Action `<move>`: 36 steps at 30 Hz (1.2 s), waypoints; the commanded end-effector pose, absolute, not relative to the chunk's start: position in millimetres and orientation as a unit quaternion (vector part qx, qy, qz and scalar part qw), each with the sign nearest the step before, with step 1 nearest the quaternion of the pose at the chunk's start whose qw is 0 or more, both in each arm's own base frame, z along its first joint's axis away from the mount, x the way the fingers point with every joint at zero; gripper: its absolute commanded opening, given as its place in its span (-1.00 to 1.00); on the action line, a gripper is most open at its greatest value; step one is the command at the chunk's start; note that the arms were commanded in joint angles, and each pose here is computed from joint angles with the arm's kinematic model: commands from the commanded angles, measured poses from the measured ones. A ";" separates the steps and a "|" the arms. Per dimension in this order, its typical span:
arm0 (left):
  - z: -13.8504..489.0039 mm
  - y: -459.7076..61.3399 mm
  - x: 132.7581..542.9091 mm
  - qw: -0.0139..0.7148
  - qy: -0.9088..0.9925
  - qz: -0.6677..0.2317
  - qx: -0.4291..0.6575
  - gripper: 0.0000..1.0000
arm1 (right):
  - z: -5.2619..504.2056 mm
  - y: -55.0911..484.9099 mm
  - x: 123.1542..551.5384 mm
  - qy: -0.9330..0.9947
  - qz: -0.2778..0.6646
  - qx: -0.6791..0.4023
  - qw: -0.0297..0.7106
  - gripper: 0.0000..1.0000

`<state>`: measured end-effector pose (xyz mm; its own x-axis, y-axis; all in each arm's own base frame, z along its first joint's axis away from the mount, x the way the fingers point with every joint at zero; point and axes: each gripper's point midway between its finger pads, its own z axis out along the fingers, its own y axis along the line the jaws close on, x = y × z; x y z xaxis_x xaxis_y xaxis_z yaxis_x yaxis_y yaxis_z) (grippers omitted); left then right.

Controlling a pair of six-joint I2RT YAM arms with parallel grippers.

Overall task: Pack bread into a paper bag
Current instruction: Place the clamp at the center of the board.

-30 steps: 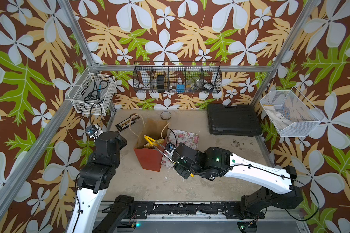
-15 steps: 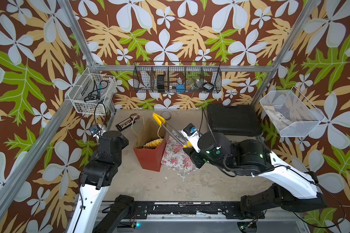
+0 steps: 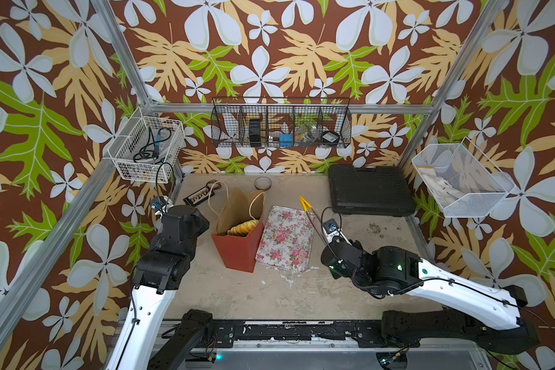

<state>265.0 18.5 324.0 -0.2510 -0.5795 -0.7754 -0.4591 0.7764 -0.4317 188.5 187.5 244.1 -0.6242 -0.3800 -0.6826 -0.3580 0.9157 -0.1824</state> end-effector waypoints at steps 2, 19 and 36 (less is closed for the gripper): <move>325.5 13.4 270.3 0.518 0.787 -0.074 -0.327 0.16 | 209.0 197.5 192.7 0.915 0.081 -0.132 0.373 -0.13; 314.3 14.6 270.0 0.509 0.793 -0.064 -0.327 0.20 | 104.1 157.0 266.2 0.934 0.035 -0.011 0.357 -0.12; 299.9 19.3 271.1 0.507 0.795 -0.044 -0.329 0.26 | 22.2 184.5 284.1 0.965 0.040 -0.072 0.249 0.22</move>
<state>269.1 16.7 298.1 -0.2892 -0.5753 -0.7651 -0.4757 0.7800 -0.4066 277.9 171.6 21.2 -0.8744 -0.0818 -0.4782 -0.1054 0.9942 0.0225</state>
